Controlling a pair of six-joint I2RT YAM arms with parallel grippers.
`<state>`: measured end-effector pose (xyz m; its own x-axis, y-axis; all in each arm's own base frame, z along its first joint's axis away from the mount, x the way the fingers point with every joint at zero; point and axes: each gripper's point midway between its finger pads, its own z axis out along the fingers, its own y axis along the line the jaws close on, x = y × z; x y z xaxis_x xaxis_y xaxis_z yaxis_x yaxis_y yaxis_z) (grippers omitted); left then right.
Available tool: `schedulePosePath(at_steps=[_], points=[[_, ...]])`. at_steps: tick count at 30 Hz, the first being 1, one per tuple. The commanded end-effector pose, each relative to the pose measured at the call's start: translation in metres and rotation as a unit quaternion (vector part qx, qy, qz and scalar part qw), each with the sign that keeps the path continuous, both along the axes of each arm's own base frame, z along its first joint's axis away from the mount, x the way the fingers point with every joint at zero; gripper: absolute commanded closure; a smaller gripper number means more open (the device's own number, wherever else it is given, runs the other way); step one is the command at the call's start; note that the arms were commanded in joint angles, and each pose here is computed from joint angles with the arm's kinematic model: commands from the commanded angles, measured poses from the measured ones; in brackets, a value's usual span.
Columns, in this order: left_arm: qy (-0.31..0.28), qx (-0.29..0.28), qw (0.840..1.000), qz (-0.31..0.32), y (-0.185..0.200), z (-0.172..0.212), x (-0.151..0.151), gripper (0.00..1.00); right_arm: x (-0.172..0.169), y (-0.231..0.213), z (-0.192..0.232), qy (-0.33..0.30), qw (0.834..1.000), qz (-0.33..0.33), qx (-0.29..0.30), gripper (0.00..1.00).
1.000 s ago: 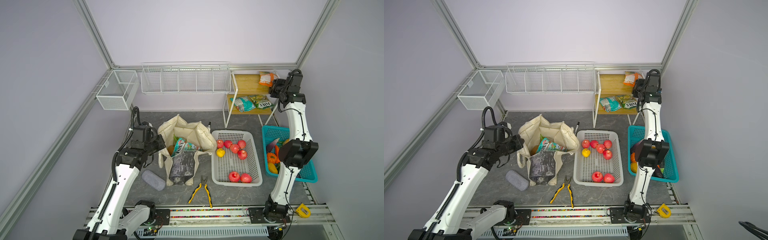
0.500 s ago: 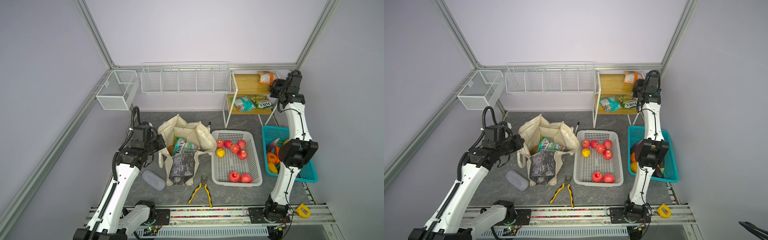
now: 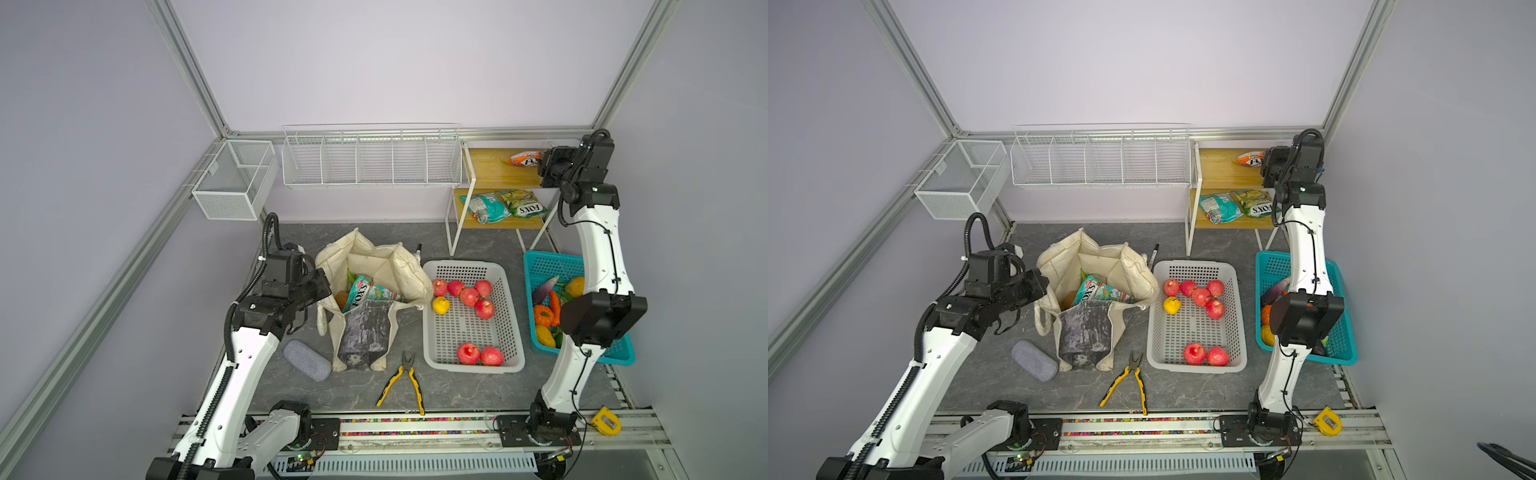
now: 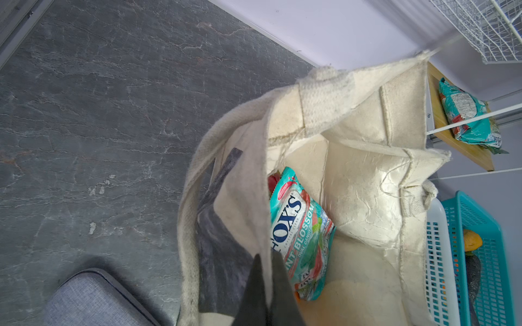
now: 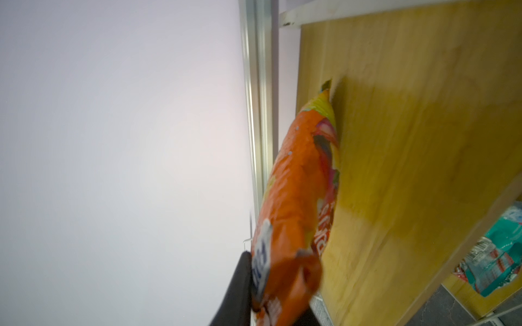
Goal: Place the food into the grocery bag and tie it
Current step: 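Close the right gripper on the top of the orange Fox's Fruits bag, then lift the orange candy bag off the shelf and carry it over the tote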
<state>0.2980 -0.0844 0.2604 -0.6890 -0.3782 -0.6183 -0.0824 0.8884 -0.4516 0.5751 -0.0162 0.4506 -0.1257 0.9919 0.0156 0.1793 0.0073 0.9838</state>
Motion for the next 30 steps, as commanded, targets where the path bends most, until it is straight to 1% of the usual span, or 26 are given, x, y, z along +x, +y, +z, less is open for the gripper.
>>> schedulePosePath(at_steps=[1,7,10,13,17,19,22,27,30], points=[[-0.006,0.008,1.000,-0.006,0.001,0.001,-0.004,1.00,-0.035,0.021,0.062,-0.072,0.996,0.031,-0.048,0.93],[-0.006,0.011,1.000,-0.007,0.002,0.003,-0.008,1.00,-0.077,0.054,0.099,-0.119,0.985,0.070,-0.104,0.93],[-0.005,0.013,1.000,-0.008,0.003,0.002,-0.011,1.00,-0.100,0.076,0.111,-0.139,0.977,0.104,-0.126,0.93],[-0.004,0.018,1.000,-0.007,0.005,0.002,-0.013,1.00,-0.124,0.108,0.113,-0.154,0.965,0.153,-0.149,0.93],[-0.002,0.020,1.000,-0.001,0.007,0.002,-0.016,1.00,-0.156,0.160,0.103,-0.169,0.942,0.228,-0.181,0.93],[0.001,0.021,1.000,0.002,0.008,0.001,-0.017,1.00,-0.174,0.192,0.093,-0.175,0.926,0.272,-0.193,0.93],[0.005,0.025,1.000,0.007,0.010,0.000,-0.017,1.00,-0.201,0.241,0.076,-0.188,0.896,0.337,-0.221,0.93],[0.003,0.031,0.999,0.021,0.015,0.003,-0.016,1.00,-0.251,0.321,0.040,-0.209,0.822,0.457,-0.267,0.93],[0.004,0.032,0.999,0.026,0.017,0.005,-0.015,1.00,-0.276,0.355,0.019,-0.210,0.786,0.510,-0.279,0.93]])
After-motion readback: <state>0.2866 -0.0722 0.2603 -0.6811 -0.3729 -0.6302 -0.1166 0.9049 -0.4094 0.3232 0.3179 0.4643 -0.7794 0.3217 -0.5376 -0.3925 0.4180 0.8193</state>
